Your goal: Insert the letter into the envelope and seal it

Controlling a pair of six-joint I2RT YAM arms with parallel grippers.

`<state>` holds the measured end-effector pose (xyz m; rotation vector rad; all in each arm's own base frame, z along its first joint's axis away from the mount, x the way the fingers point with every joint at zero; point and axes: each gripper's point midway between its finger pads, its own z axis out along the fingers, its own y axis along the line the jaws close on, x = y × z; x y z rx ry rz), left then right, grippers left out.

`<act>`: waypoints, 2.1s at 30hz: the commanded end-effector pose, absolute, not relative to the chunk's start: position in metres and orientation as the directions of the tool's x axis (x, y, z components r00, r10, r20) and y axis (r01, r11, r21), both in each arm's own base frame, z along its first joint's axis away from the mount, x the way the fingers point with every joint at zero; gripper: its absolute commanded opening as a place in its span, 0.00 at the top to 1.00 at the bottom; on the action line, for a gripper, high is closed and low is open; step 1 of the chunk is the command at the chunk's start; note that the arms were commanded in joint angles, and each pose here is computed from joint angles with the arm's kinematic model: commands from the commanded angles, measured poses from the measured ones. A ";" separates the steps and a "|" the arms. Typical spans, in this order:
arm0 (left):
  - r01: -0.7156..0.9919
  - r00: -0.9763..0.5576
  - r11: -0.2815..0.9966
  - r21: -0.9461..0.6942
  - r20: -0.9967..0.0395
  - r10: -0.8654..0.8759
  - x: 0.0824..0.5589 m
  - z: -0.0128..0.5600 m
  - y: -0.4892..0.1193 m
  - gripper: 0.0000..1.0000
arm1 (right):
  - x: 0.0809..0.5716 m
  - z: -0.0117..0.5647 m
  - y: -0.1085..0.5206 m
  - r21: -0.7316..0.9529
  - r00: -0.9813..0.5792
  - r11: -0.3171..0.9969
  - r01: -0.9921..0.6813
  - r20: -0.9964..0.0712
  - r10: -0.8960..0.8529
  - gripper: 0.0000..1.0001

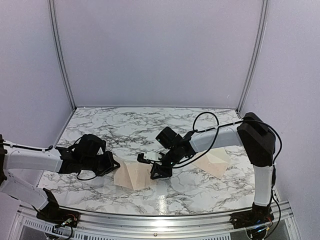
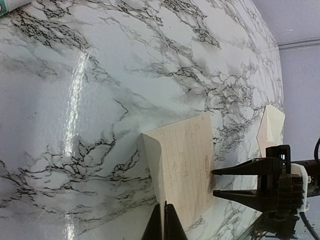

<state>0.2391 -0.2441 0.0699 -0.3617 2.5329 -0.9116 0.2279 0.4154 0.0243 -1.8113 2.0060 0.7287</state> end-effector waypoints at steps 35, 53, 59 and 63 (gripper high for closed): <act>0.832 -0.352 0.552 0.052 -0.721 0.598 0.264 0.244 -0.353 1.00 | 0.287 0.224 0.317 0.134 -0.177 0.116 -0.984 -0.726 -0.665 0.37; 0.860 -0.309 0.510 0.027 -0.767 0.562 0.249 0.266 -0.351 1.00 | 0.275 0.202 0.358 0.176 -0.154 0.031 -0.984 -0.750 -0.643 0.38; 0.889 -0.291 0.457 -0.010 -0.784 0.548 0.237 0.273 -0.356 1.00 | 0.280 0.200 0.367 0.187 -0.164 0.028 -0.982 -0.766 -0.622 0.39; 0.894 -0.289 0.447 -0.020 -0.788 0.543 0.235 0.274 -0.358 1.00 | 0.279 0.194 0.372 0.215 -0.180 0.018 -0.976 -0.766 -0.617 0.41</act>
